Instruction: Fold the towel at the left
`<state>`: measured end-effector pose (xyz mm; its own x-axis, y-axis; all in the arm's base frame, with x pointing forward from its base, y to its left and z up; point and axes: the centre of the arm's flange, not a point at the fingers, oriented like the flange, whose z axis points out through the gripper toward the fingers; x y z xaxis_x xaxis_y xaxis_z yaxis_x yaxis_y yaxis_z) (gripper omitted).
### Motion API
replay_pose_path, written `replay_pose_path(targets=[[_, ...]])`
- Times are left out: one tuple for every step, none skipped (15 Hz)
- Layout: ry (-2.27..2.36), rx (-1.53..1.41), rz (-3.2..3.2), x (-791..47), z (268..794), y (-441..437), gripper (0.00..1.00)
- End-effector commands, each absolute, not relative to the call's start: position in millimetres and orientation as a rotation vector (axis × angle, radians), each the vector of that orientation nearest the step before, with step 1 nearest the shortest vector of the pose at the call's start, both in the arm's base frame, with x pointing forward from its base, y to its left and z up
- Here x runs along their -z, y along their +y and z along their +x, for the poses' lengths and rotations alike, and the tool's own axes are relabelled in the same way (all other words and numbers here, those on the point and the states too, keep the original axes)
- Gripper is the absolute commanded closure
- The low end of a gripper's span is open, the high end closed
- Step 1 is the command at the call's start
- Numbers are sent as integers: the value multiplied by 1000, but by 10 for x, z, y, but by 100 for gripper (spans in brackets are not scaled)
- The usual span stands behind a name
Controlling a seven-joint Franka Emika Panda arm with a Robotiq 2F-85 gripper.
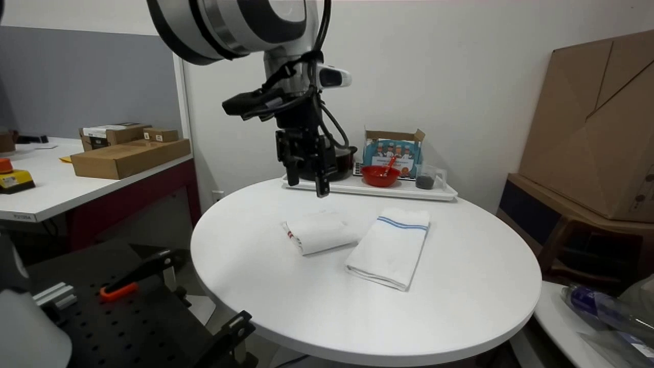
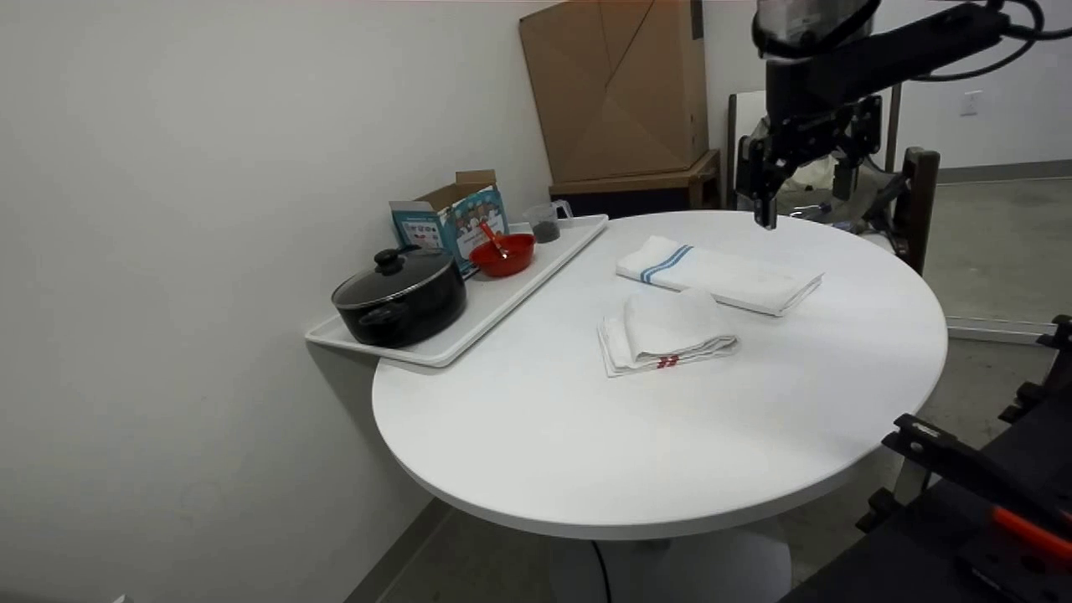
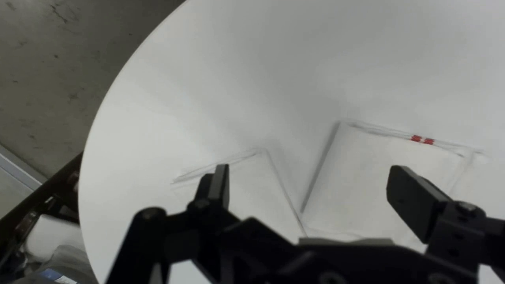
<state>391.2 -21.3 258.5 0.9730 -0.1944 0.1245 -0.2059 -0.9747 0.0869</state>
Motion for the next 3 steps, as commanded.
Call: replay_pose_path(targets=[[-296, -193, 3048, -2606, 3863, -238, 0], [-287, -202, 3060, -2629, 3855, -238, 0], [-284, -208, 3064, -2645, 3866, -226, 0]])
